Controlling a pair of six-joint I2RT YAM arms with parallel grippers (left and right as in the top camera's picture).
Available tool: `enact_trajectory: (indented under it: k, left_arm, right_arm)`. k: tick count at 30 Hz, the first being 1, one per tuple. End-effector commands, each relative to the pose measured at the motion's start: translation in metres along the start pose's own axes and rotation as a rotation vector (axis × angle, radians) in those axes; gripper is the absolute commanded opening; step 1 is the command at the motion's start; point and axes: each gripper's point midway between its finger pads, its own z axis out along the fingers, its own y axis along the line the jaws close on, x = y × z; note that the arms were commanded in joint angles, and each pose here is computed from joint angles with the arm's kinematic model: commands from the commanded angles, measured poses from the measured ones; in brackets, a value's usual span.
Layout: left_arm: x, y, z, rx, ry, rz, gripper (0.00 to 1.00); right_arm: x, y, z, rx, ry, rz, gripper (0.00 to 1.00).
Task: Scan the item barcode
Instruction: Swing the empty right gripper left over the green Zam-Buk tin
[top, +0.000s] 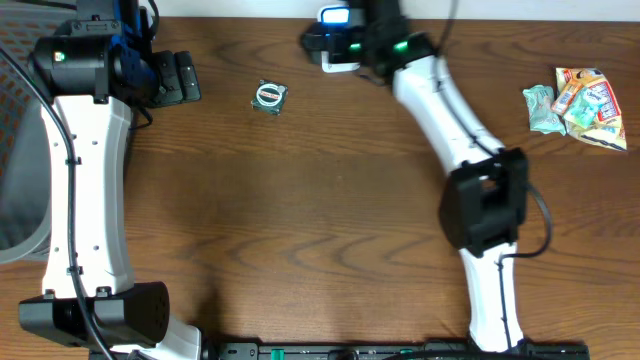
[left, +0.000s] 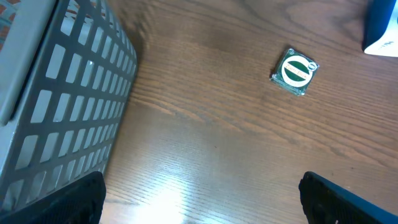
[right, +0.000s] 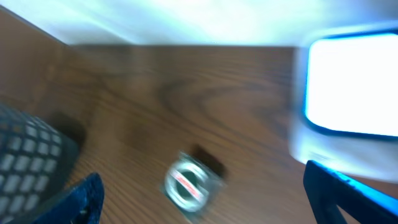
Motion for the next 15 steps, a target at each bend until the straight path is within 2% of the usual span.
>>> enact_trajectory:
  k: [1, 9, 15]
  left_arm:
    - [0.001, 0.004, 0.003, -0.019, 0.006, -0.012, 0.98]
    - [0.001, 0.004, 0.003, -0.019, 0.006, -0.012, 0.98]
    - [0.001, 0.004, 0.003, -0.019, 0.006, -0.012, 0.98]
  right_arm:
    - [0.01, 0.023, 0.032, 0.019, -0.067, 0.051, 0.93]
    - [0.045, 0.036, 0.075, 0.223, -0.183, -0.018, 0.89]
    - [0.083, 0.033, 0.105, 0.288, -0.185, -0.046, 0.87]
